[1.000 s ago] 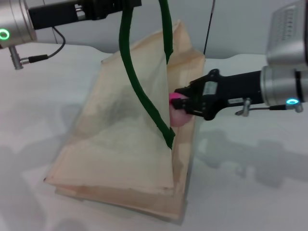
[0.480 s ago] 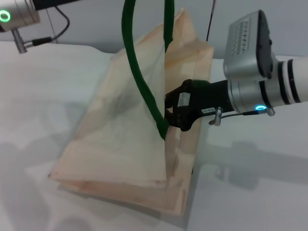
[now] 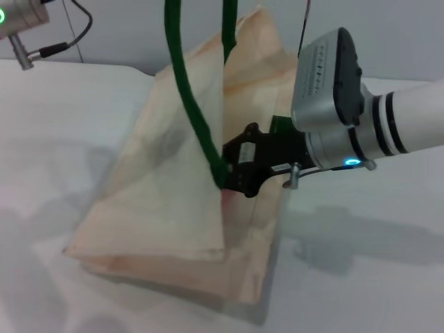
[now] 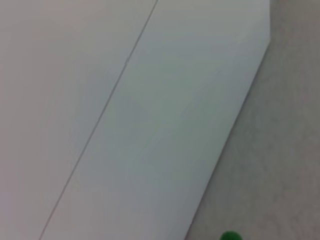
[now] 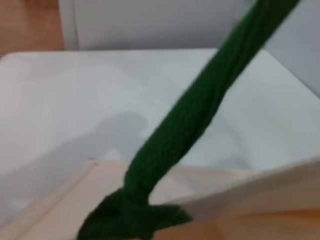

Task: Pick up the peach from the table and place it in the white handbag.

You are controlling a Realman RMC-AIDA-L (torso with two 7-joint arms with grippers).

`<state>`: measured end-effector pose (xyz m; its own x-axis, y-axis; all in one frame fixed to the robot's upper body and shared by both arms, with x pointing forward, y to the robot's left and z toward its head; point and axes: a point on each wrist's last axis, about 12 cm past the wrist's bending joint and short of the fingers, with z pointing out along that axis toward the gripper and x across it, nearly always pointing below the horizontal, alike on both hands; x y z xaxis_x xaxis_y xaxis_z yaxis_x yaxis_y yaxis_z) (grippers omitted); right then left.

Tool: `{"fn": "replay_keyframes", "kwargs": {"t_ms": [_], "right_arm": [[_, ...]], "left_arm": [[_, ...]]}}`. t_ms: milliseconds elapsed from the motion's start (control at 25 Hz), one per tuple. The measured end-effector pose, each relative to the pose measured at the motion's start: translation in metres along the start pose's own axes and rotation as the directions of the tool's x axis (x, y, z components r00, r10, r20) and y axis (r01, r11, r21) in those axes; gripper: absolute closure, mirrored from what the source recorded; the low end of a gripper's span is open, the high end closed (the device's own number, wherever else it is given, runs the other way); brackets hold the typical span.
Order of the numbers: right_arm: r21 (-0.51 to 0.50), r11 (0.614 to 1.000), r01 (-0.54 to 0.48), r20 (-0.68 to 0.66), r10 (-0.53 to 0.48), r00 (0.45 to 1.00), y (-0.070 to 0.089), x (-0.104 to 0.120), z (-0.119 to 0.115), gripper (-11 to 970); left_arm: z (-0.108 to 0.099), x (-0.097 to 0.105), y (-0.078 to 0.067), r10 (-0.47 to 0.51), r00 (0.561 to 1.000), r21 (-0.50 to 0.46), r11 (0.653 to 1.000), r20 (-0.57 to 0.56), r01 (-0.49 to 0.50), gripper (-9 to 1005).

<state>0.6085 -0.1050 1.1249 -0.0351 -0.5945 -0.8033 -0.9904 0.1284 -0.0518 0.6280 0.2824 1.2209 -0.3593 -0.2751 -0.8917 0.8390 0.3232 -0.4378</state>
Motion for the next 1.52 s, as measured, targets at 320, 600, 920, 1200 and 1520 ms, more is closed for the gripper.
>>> {"fn": "replay_keyframes", "kwargs": {"t_ms": [320, 600, 920, 1200, 1520], "right_arm": [[-0.010, 1.000, -0.016, 0.036, 0.016, 0.999, 0.001, -0.002, -0.003, 710], [0.028, 0.998, -0.057, 0.059, 0.055, 0.997, -0.007, -0.001, -0.012, 456], [0.165, 0.977, -0.137, 0.031, 0.134, 0.991, -0.025, 0.018, -0.031, 133], [0.358, 0.905, -0.229, 0.041, 0.230, 0.972, -0.043, 0.041, -0.059, 62], [0.532, 0.786, -0.316, 0.148, 0.281, 0.948, -0.050, 0.063, -0.092, 64]], "left_arm": [[-0.008, 0.003, 0.002, -0.008, 1.000, -0.024, 1.000, 0.009, 0.008, 828], [-0.017, 0.005, 0.008, -0.026, 0.999, -0.084, 0.996, 0.031, 0.029, 824], [-0.023, 0.007, 0.011, -0.031, 0.999, -0.118, 0.992, 0.038, 0.035, 820], [-0.029, 0.014, 0.015, -0.046, 0.998, -0.160, 0.986, 0.048, 0.053, 625], [-0.037, 0.022, 0.016, 0.012, 0.998, -0.189, 0.982, 0.067, 0.001, 557]]}}
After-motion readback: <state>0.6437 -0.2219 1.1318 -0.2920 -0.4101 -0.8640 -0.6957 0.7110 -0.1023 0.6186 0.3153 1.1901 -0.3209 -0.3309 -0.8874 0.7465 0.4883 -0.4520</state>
